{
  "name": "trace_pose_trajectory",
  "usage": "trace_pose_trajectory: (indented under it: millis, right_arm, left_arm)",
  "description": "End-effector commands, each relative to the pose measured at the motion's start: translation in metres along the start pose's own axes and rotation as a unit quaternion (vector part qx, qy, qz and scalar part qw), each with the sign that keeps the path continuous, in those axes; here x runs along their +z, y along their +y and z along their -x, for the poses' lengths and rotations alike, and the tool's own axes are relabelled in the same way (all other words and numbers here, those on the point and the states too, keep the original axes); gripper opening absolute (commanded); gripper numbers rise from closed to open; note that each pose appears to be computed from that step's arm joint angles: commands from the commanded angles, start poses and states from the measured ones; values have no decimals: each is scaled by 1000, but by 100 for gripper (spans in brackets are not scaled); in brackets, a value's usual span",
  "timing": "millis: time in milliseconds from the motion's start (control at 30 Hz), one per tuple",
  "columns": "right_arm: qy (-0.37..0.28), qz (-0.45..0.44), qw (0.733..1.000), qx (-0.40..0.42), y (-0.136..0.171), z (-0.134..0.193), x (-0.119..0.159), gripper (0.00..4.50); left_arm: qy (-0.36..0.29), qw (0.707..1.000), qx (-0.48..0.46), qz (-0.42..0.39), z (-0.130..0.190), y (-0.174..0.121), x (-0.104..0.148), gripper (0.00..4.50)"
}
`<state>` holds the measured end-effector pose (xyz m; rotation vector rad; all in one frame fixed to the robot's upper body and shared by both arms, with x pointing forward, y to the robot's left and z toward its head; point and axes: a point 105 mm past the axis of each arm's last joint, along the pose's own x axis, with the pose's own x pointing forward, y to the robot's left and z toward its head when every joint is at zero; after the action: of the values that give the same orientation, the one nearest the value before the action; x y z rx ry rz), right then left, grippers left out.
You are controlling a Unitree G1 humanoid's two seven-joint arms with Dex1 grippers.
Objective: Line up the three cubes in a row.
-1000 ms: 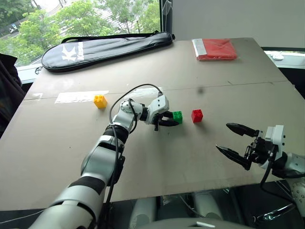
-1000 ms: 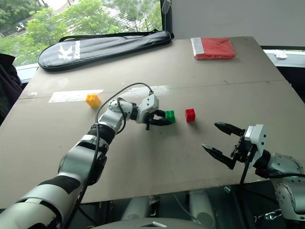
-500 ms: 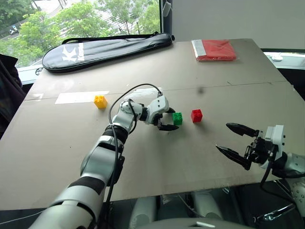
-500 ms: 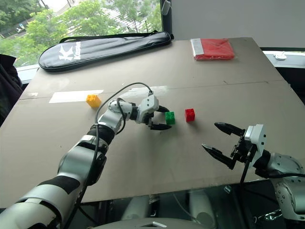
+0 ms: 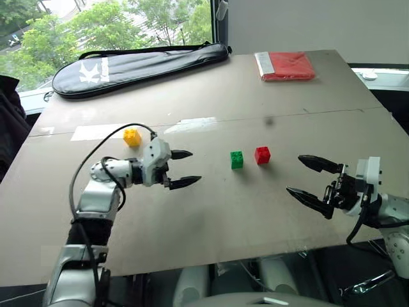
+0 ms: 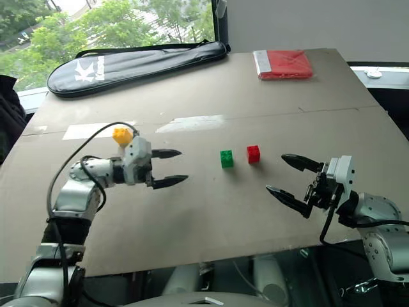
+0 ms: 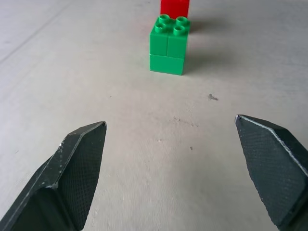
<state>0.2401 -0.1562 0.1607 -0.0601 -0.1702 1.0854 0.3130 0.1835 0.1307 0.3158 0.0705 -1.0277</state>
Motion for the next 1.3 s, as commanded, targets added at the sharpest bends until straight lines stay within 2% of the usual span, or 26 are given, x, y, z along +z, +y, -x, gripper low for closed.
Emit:
trace_pose_trajectory:
  millis: [33, 200, 333, 467, 767, 867, 900, 933, 967, 1100, 1167, 1233, 1300]
  right_arm:
    - [-32, -6, 999, 20, 1, -7, 12, 450]
    - [-35, -9, 999, 35, -1, -14, 13, 450]
    - [-37, -9, 998, 43, -2, -19, 14, 450]
    - [-37, -4, 998, 44, -4, -21, 16, 450]
    - [-36, -3, 999, 32, -1, -22, 14, 450]
    - [-37, 2, 999, 22, -3, -20, 16, 450]
    - [-37, 4, 999, 18, -3, -19, 17, 450]
    - [-36, 6, 999, 16, -4, -18, 17, 450]
    - [-35, 7, 999, 14, -4, -17, 17, 450]
    - [-36, 8, 999, 5, -3, -16, 17, 450]
    - [-36, 8, 999, -2, -2, -14, 16, 450]
    - [-35, 7, 999, -7, -1, -12, 16, 450]
    - [-33, 6, 999, -11, 0, -9, 15, 450]
  left_arm:
    - [-42, 978, 201, -24, 30, 30, 19, 439]
    - [-26, 922, 387, -11, 54, 49, 6, 439]
    - [-4, 893, 450, -6, 52, 58, -8, 439]
    - [10, 847, 532, 3, 68, 81, -21, 439]
    - [40, 839, 536, 80, 54, 121, -53, 439]
    - [58, 845, 523, 98, 46, 128, -63, 439]
    - [66, 849, 514, 101, 43, 128, -66, 386]
    - [68, 851, 509, 106, 42, 127, -69, 363]
    - [70, 854, 504, 110, 40, 127, -71, 309]
    - [70, 855, 502, 111, 42, 126, -75, 138]
    - [65, 858, 498, 107, 41, 125, -74, 135]
    - [40, 877, 470, 97, 29, 121, -65, 135]
    - [17, 922, 381, 67, 2, 105, -51, 135]
